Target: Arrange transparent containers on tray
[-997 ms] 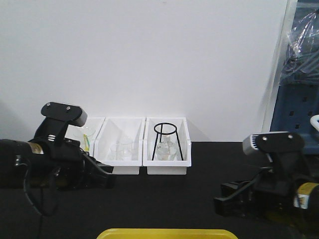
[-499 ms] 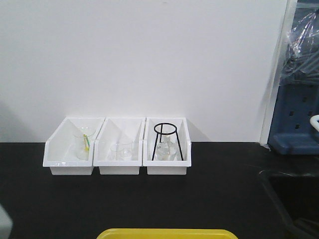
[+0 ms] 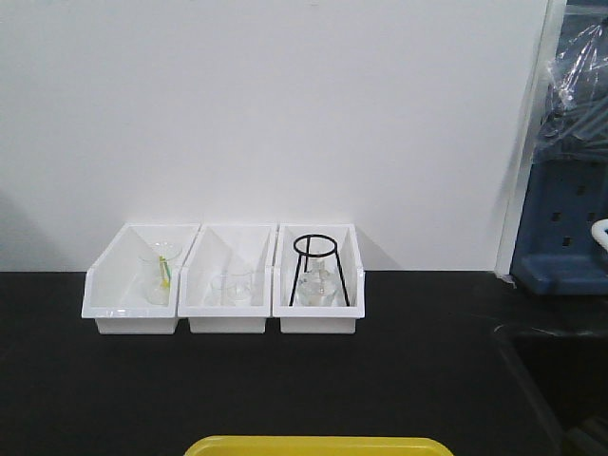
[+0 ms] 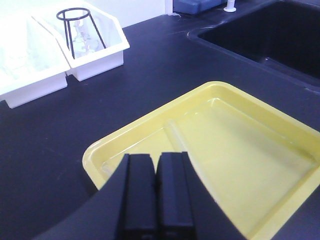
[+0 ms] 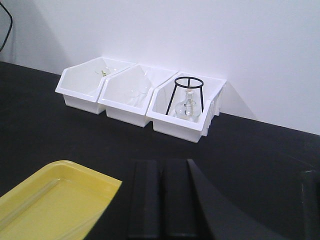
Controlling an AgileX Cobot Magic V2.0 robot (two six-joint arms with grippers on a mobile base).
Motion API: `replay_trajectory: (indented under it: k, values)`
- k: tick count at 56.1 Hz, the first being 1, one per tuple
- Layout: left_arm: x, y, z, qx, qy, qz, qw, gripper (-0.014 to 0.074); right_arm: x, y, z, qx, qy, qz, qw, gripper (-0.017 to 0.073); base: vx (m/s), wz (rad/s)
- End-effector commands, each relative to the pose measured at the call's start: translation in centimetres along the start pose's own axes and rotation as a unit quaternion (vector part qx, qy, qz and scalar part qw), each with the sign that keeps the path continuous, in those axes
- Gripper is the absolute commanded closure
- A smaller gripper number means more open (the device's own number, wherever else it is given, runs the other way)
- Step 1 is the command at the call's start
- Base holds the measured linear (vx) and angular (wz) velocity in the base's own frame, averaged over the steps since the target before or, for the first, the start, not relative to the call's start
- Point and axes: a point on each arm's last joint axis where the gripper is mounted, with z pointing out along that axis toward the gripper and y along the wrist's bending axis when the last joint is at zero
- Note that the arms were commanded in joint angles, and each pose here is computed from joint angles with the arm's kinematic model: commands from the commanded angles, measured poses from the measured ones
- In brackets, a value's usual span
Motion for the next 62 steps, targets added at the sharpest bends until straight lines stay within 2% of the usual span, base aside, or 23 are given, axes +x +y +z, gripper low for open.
replay_trajectory:
  k: [1, 24, 29, 32, 46, 58, 62]
  values:
    - [-1.5, 0.1, -0.3, -0.008, -0.051, -0.008, 0.999, 0.0594, -1.8, -0.2, -0.2, 0.007, -0.059, -0.006, 0.998, 0.0572, 0.00, 0.00]
    - [-1.6, 0.1, -0.6, -0.009, -0.057, -0.007, 0.998, 0.0594, -1.8, -0.2, -0.2, 0.007, -0.057, -0.006, 0.998, 0.0572, 0.00, 0.00]
    - [-1.8, 0.6, -1.6, -0.036, -0.079, 0.035, 0.996, 0.0594, -1.8, -0.2, -0.2, 0.007, -0.056, -0.006, 0.998, 0.0572, 0.00, 0.00]
    - [-1.4, 0.9, -2.4, -0.055, -0.085, 0.042, 0.994, 0.0594, -1.8, -0.2, -0.2, 0.007, -0.056, -0.006, 0.998, 0.0572, 0.00, 0.00]
    - [5.5, 2.0, -5.5, -0.164, -0.109, 0.020, 0.980, 0.0594, -1.8, -0.2, -0.2, 0.007, -0.056, -0.006, 0.998, 0.0572, 0.00, 0.00]
    - [10.6, 2.1, -5.3, -0.205, -0.138, 0.018, 0.969, 0.0594, -1.8, -0.2, -0.2, 0.007, -0.056, -0.006, 0.998, 0.0572, 0.00, 0.00]
    - [11.6, 2.4, -4.7, -0.210, -0.130, 0.010, 0.969, 0.0594, -1.8, -0.1, -0.2, 0.006, -0.054, -0.006, 0.998, 0.0572, 0.00, 0.00]
